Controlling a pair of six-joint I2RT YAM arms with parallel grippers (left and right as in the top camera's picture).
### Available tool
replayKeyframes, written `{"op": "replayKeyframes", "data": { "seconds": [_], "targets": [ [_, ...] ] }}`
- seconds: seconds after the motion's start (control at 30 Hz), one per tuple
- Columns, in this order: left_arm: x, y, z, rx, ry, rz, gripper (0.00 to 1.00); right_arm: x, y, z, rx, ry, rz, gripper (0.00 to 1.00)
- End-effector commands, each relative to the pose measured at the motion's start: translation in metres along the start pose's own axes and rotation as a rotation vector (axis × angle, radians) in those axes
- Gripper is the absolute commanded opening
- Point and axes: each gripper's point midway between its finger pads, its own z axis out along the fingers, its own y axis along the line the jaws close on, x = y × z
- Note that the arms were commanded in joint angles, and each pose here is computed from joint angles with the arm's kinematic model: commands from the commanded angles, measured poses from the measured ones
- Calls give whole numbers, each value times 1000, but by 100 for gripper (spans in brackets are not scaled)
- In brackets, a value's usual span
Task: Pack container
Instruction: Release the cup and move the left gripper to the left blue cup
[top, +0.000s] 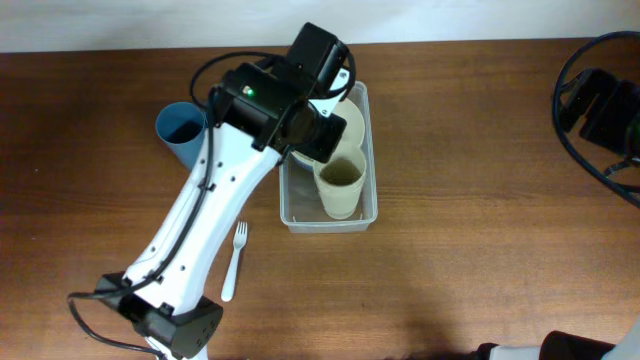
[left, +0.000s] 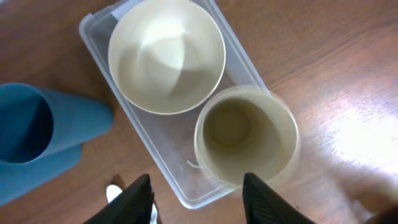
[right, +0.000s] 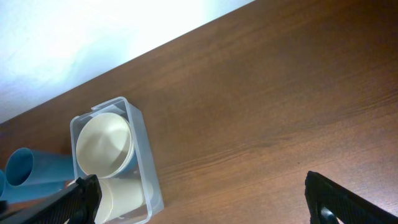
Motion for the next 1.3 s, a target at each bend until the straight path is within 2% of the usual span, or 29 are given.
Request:
{"op": "replayKeyframes", "data": {
  "seconds": [0.0, 0.1, 0.23, 0.37, 0.5, 0.6, 0.9, 1.17, 1.27],
  "targets": [
    [-14, 3, -32, -9, -83, 8, 56, -3, -2, -1, 5, -12, -3, 99],
    [-14, 28, -54, -100, -112, -28, 66, -3, -2, -1, 5, -12, -3, 99],
    [-3, 79, -67, -226, -95, -137, 74, -3, -2, -1, 5, -12, -3, 99],
    [23, 139, -63, -291, -14, -322, 76, -3, -2, -1, 5, -12, -3, 99],
    [44, 189, -42, -240, 55, -491, 76, -3, -2, -1, 5, -12, -3, 99],
    [63, 228, -19, -255, 126, -589, 75, -3, -2, -1, 5, -12, -3, 99],
    [99, 275, 40, -258, 292, -697, 75, -3, -2, -1, 5, -12, -3, 99],
    [119, 294, 89, -220, 382, -748, 75, -3, -2, -1, 5, -12, -3, 99],
    [127, 297, 108, -210, 423, -755, 68, -3, -2, -1, 5, -12, -3, 99]
  ]
}}
